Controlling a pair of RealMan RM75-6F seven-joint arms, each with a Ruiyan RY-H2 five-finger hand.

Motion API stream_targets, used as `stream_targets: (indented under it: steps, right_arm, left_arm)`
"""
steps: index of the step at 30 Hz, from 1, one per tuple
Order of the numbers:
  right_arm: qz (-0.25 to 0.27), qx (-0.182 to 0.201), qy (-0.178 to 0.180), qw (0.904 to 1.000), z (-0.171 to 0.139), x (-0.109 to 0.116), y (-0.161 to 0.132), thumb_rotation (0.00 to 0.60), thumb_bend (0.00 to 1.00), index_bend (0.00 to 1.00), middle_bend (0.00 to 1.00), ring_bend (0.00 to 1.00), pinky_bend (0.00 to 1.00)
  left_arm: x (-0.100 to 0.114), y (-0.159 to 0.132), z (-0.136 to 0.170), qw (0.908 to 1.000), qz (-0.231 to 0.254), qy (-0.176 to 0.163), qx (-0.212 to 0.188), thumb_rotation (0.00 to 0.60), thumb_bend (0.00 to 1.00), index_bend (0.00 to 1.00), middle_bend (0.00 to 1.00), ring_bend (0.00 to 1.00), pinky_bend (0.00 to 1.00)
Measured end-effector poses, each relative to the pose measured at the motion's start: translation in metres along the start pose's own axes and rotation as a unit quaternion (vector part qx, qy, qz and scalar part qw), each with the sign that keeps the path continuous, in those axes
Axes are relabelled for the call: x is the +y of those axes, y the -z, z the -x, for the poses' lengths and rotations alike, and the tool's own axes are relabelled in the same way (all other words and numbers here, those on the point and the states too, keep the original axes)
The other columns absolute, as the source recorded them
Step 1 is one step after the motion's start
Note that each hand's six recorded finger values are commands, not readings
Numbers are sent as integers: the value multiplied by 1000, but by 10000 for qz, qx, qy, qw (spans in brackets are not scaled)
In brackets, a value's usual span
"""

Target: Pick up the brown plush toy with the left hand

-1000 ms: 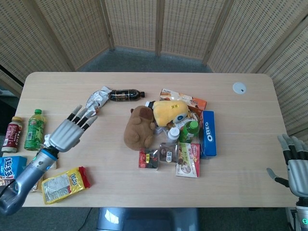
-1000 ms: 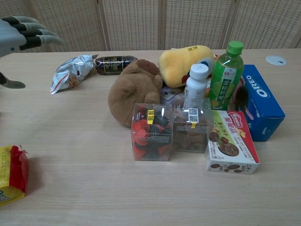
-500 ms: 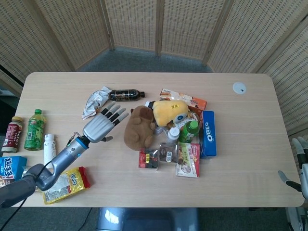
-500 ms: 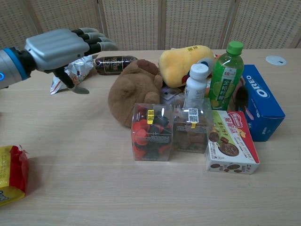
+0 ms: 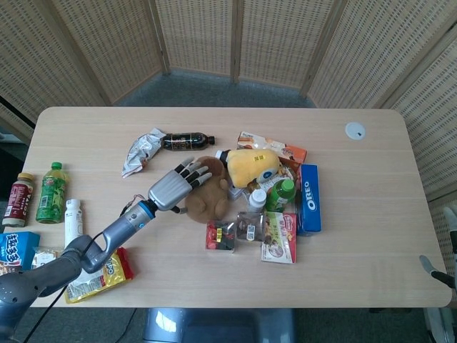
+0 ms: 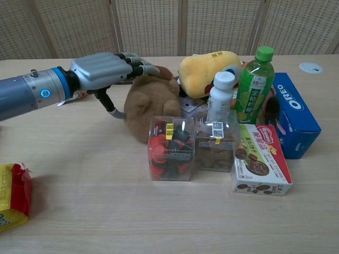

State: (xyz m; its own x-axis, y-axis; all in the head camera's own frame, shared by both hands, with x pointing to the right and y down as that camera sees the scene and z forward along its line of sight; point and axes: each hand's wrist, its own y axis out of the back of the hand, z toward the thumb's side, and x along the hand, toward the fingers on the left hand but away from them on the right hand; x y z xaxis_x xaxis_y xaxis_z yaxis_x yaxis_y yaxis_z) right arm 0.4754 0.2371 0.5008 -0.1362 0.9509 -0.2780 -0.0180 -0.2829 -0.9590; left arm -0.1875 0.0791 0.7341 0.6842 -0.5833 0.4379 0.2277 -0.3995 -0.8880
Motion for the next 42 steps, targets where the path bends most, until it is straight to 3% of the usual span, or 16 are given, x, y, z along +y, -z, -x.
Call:
stream_targets:
  steps: [4,8,10,12,14,19,23,30,42]
  right_arm:
    - [-2,-13,1,10000,-1,1,0,584,202,0,0,0,0]
    - [8,-13,11,10000,-2,1,0,587,203,0,0,0,0]
    - [17,-1,16,10000,-2,2,0,587,202,0,0,0,0]
    - [27,7,26,10000,-2,2,-1,586,203,0,0,0,0]
    - [24,6,30,10000,-2,3,-1,585,203,0,0,0,0]
    - [41,18,22,10000,-2,2,-2,584,202,0,0,0,0]
    - [71,37,15,10000,-2,1,-3,588,203,0,0,0,0]
    - [122,88,-6,9999,0,-2,-5,584,201,0,0,0,0]
    - [221,218,-75,9995,4,-12,-11,587,202,0,1,0,0]
  left_arm:
    - [-10,-2,-6,9993,-88,354,30,489,0,0,0,0,0]
    - [-14,-6,-10,9987,-101,496,91,592,0,23,0,24,8]
    - [-14,-8,-11,9986,-41,516,123,600,23,126,27,155,104]
    - [-13,-9,-11,9987,-63,478,137,600,111,296,181,355,299]
    - [-11,-8,-11,9991,-64,380,168,600,161,400,336,491,443]
    - [-1,-3,-7,9995,35,12,308,600,178,547,504,645,593]
    - [9,6,-1,9986,117,-299,423,600,185,605,567,703,640]
    - [33,31,22,9941,219,-840,644,600,185,608,577,712,649]
    - [100,61,77,9801,325,-1759,861,600,172,605,573,715,649]
